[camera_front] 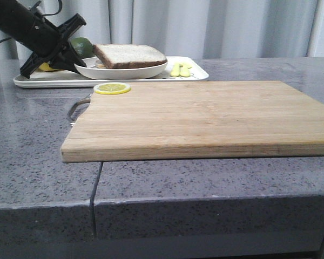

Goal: Place bread and move sandwich to tray

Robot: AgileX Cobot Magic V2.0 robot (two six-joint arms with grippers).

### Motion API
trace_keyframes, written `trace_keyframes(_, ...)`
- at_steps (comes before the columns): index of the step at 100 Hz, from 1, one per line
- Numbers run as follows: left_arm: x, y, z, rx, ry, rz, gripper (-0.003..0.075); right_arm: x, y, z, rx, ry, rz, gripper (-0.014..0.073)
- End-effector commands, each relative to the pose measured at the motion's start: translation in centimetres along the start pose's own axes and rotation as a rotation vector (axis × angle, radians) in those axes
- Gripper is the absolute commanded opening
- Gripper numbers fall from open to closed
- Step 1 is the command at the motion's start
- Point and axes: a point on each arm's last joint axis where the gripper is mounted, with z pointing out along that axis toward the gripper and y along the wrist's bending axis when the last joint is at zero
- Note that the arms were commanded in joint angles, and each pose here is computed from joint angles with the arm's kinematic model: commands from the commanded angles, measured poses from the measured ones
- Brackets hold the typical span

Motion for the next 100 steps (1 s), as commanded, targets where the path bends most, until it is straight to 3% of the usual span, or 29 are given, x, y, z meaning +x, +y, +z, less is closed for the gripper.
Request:
trace_keyframes(1,-1.4,-3.2,-2.9,0.073,-0.078,0.011,0.0174,-1.0,-0.1,0.1,0.017,-0.052,-0.034,0.0401)
trace_keyframes(9,-1.4,-3.2,-2.9,0.073,-0.072,0.011,0.0266,-1.0,-0.1,0.1,0.017,-0.052,-0.034,0.0401)
trace_keyframes(16,-1.4,-3.2,-2.9,0.074,-0.07,0.011,0.0298,-1.0,-0.1,0.1,0.017,-0.052,-0.034,0.0401)
trace_keyframes(28,-1.5,-3.4,-3.2,0.071,-0.069,0.025,0.0297,-1.1,-0.1,0.1,0.019,-0.053,-0.034,0.0401)
trace_keyframes(68,-3.1,-6.2,-7.2,-0.046,-0.064,0.249,0.0295,-1.1,-0.1,0.1,0.021,-0.054,-0.034,0.0401)
trace_keyframes(100,-4.2,-10.5,-15.9,-0.054,-0.15,0.374,0.0295,-1.1,-0.2,0.1,0.028,-0.057,-0.034,0.0401)
